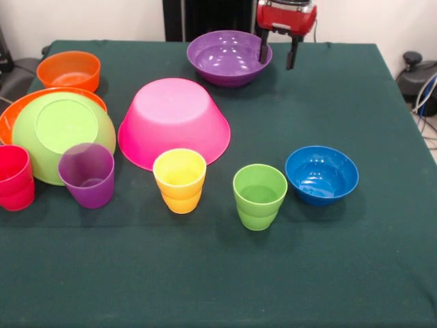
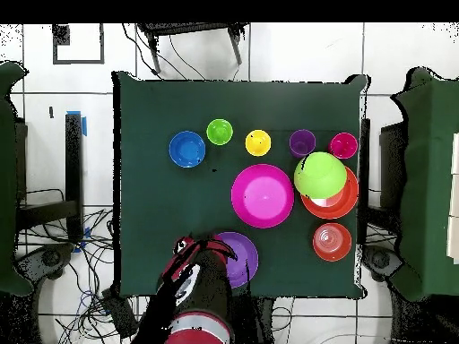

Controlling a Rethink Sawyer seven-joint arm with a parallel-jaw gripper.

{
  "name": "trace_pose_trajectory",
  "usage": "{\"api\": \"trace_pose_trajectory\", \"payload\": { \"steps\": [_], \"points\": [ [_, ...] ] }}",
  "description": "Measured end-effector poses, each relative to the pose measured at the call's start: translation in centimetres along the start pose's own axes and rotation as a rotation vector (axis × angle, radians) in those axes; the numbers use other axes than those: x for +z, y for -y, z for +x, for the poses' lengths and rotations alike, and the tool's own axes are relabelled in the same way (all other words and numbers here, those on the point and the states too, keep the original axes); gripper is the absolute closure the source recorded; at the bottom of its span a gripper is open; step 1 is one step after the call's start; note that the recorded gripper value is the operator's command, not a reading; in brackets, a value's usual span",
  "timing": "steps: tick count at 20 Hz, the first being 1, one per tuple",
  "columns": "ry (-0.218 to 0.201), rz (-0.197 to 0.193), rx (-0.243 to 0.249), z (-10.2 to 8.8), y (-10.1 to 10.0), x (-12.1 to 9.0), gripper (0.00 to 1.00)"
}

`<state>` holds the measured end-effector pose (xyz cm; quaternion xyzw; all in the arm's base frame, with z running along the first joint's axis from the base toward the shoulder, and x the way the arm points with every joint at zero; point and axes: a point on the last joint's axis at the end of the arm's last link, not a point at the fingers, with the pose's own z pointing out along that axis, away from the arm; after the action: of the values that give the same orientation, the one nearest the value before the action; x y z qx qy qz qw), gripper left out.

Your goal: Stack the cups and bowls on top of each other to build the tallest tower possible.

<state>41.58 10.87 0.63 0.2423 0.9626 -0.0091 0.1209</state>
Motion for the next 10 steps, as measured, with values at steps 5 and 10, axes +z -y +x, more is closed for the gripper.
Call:
{"api": "trace_pose_trajectory", "payload": {
  "steps": [5,10],
  "points": [
    [0.029,0.023,0.016,0.0,1.1,-0.4,0.00],
    [0.056,-0.004,0.054,1.2,2.2,0.5,0.00]
  ]
}}
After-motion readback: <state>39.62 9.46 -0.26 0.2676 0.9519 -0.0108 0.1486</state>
